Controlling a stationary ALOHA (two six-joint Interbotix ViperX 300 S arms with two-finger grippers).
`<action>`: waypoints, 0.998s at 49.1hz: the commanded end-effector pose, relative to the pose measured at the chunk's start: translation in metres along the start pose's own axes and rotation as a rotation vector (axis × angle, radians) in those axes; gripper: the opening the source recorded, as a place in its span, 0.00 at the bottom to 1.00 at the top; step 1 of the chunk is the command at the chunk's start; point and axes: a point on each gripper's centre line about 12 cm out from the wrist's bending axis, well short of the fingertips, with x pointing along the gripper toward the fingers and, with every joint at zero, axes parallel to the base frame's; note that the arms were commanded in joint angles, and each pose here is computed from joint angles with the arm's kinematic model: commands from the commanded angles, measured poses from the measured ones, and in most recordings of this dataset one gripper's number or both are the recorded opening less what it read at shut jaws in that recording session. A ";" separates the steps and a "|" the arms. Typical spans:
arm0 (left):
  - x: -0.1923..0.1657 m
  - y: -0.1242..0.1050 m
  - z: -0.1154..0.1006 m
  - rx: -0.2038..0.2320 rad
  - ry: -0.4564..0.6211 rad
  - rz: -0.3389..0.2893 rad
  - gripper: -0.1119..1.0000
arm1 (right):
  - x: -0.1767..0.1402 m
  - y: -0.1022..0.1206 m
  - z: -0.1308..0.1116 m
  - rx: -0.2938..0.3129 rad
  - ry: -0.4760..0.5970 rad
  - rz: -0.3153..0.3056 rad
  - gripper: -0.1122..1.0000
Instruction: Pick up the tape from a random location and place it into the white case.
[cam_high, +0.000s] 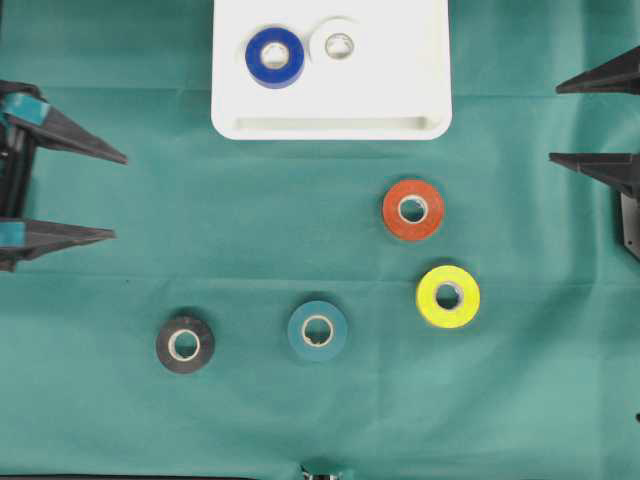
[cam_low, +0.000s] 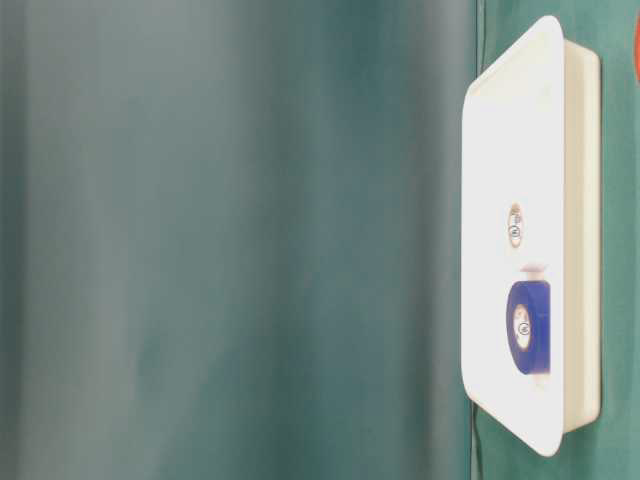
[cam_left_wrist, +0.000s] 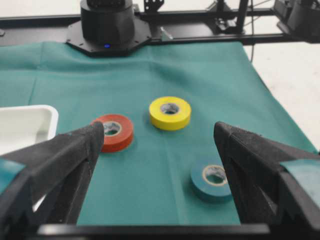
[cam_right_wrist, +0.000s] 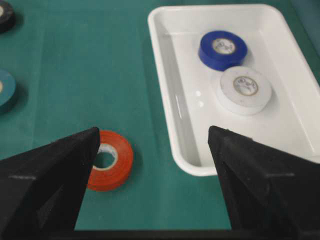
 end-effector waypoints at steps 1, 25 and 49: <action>0.014 -0.002 0.013 0.002 -0.035 -0.007 0.95 | 0.000 0.001 0.006 0.000 -0.013 0.002 0.86; 0.125 -0.007 0.047 0.051 0.027 -0.020 0.95 | 0.001 0.001 0.005 -0.002 -0.008 0.000 0.86; 0.235 -0.025 0.078 0.076 0.122 -0.059 0.95 | 0.007 0.000 0.000 -0.009 0.011 -0.002 0.86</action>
